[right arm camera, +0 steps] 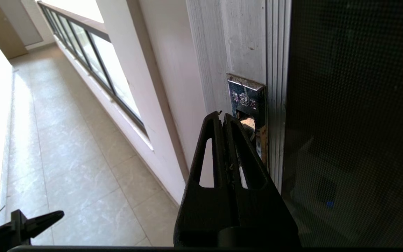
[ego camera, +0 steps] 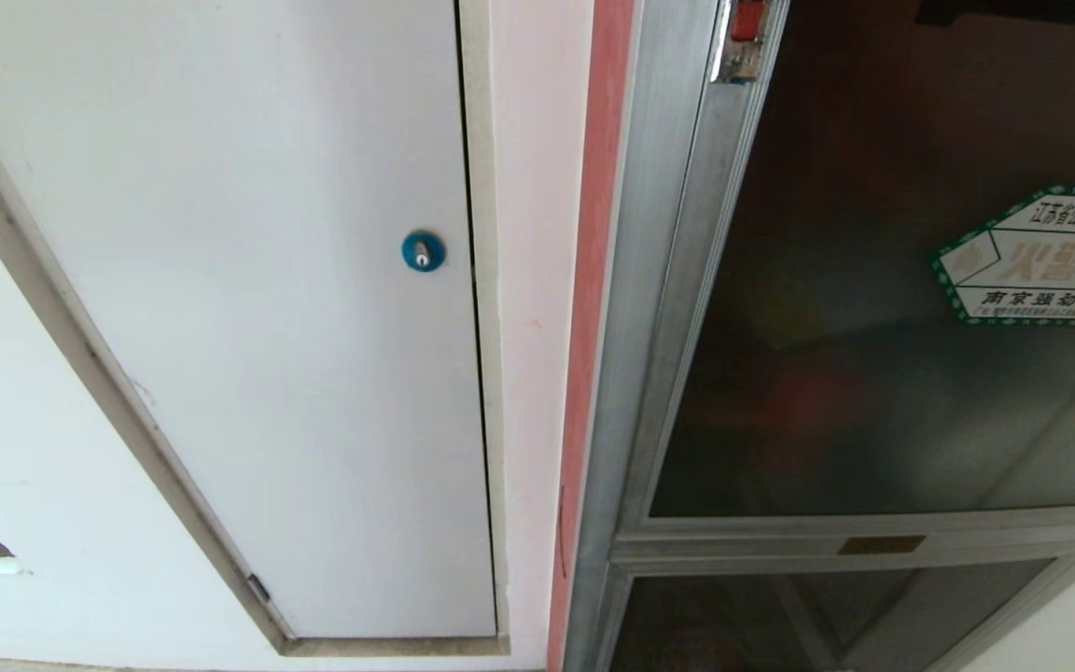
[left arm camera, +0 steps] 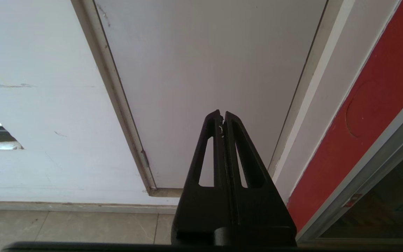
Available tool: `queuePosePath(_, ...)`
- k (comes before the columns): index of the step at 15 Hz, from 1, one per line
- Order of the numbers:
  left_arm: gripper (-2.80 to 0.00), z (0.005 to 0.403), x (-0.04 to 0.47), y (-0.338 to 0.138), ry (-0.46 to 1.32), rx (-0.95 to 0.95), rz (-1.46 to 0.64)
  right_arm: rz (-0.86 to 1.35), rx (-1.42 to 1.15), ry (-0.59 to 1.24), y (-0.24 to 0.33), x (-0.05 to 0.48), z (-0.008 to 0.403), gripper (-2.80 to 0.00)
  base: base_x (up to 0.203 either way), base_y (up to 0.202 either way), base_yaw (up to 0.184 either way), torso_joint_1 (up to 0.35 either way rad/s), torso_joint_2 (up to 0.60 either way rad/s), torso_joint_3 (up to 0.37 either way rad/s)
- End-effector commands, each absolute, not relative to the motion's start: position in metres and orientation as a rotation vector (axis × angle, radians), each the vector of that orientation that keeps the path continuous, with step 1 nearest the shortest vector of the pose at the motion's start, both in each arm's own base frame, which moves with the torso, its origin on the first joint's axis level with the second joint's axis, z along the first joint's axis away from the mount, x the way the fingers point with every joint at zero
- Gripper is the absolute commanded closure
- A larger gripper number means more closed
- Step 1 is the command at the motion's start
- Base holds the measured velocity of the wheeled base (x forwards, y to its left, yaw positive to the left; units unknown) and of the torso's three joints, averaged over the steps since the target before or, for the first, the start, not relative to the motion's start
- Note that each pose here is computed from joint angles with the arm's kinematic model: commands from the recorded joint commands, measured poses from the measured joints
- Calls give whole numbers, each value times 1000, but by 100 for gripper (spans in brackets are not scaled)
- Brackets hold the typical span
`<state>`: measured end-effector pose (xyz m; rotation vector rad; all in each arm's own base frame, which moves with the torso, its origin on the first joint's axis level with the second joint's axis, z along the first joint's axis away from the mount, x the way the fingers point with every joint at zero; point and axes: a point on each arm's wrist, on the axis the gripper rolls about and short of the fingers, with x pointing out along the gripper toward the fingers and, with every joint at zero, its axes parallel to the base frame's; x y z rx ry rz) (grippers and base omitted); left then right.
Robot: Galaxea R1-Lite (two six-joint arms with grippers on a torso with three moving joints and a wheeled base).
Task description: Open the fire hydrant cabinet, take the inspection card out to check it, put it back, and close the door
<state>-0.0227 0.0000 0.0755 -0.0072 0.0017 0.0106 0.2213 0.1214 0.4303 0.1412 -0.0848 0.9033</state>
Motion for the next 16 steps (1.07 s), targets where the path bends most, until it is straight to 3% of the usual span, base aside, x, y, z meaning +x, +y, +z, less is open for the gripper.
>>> queuePosePath(1,0,75,-23,0,4,-8,11,897,143,-79,122,222,429,0,0,0,0,0,0,0)
queuePosePath(16,0,75,-23,0,3,-8,12,837,200,-24,115,227,420,0,0,0,0,0,0,0)
